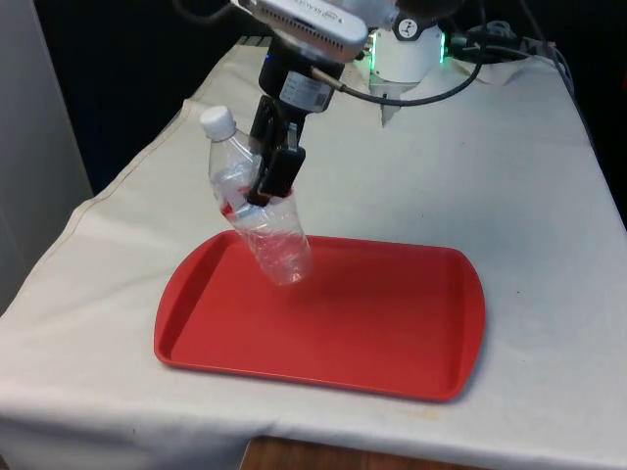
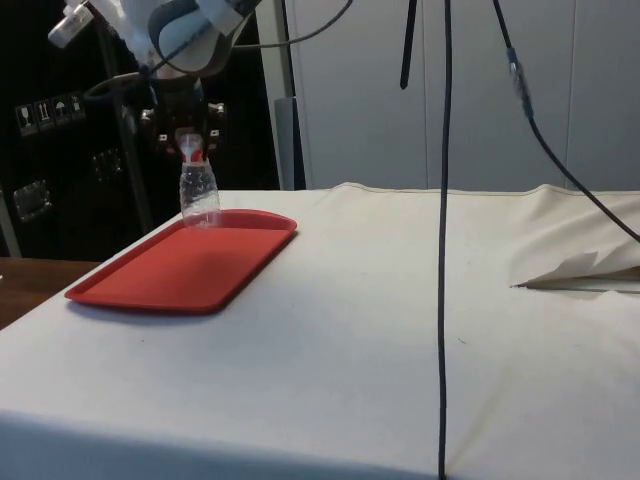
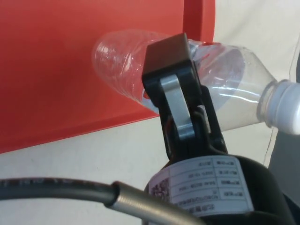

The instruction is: Place the bottle upright on the tray.

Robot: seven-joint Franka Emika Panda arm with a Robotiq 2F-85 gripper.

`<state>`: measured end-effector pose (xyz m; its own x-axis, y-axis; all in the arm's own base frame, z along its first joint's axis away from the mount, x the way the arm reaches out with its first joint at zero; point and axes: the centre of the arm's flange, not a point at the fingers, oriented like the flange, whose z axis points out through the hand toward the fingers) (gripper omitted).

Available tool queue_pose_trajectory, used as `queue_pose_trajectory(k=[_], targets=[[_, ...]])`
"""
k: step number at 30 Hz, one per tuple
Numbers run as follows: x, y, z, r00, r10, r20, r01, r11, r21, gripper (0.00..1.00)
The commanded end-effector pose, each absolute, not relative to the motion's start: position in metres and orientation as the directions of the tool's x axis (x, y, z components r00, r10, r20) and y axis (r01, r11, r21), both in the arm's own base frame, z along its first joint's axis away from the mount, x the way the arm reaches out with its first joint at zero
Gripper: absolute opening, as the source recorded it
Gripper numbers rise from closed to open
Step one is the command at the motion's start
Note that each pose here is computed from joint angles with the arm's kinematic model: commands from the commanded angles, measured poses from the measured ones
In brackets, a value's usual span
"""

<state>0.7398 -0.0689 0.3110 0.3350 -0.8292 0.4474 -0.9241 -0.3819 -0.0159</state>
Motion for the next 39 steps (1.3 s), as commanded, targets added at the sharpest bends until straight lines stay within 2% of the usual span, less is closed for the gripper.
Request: queue_pose_trajectory(k=[1,39], targets=[[0.742,-0.067,0.308,0.328,-0.829,0.453,-0.926,-0.377,-0.019,0.14],[0.746,-0.022,0.28,0.26,-0.718,0.646,-0.935,-0.353,-0.015,0.14]])
